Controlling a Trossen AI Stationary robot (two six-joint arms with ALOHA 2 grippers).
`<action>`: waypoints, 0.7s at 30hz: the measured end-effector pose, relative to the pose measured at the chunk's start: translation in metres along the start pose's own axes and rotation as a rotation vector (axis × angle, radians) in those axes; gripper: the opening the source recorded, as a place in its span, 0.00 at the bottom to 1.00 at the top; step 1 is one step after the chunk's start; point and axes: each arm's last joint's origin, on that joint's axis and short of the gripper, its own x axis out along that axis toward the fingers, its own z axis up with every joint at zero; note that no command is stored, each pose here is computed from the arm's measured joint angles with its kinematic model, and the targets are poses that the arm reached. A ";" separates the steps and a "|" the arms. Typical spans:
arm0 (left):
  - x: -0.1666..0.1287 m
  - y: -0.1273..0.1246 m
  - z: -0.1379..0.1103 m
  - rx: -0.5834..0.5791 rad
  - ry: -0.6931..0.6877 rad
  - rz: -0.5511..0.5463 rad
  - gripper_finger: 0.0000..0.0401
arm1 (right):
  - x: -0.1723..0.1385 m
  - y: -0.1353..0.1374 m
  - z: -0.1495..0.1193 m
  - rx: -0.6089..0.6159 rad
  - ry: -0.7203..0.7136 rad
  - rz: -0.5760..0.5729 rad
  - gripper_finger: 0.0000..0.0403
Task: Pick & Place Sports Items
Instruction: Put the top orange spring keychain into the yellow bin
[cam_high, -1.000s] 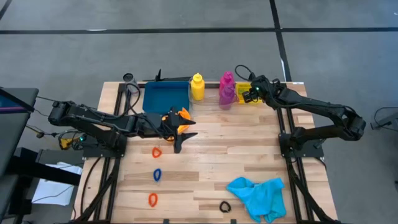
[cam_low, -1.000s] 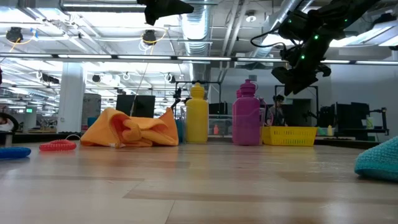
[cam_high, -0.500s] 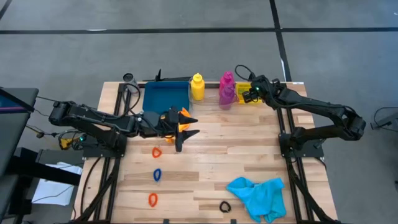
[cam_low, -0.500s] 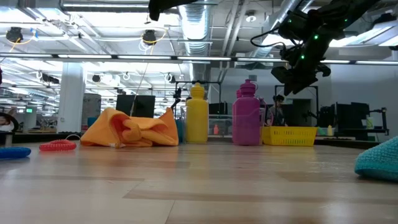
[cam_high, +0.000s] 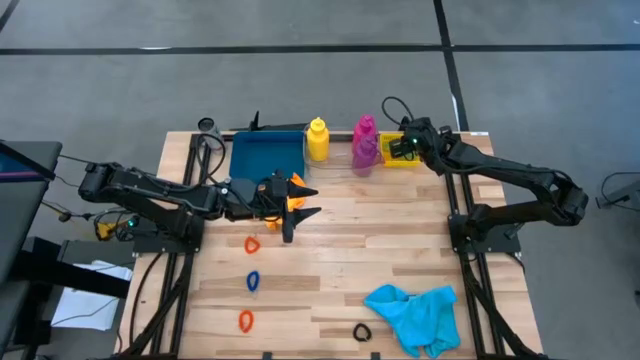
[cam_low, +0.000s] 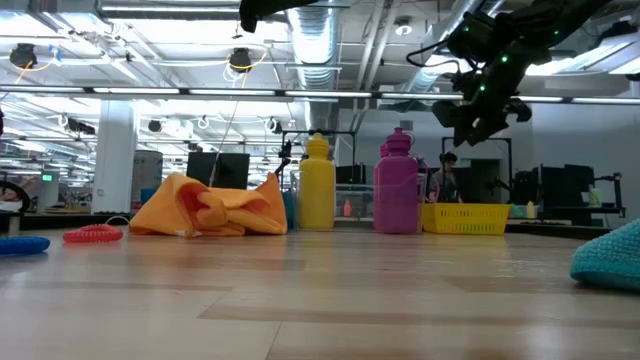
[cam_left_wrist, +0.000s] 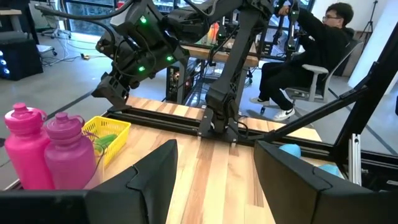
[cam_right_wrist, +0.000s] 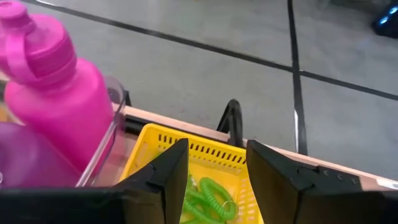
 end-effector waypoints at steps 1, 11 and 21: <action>0.000 0.000 0.000 0.000 0.000 0.000 0.52 | 0.000 0.000 0.000 0.000 -0.004 -0.010 0.38; 0.000 0.000 -0.002 0.019 0.017 0.002 0.52 | -0.008 0.007 0.001 -0.044 -0.081 -0.089 0.38; 0.000 0.000 -0.002 0.117 0.023 0.002 0.52 | -0.065 0.057 -0.005 -0.320 -0.348 -0.036 0.38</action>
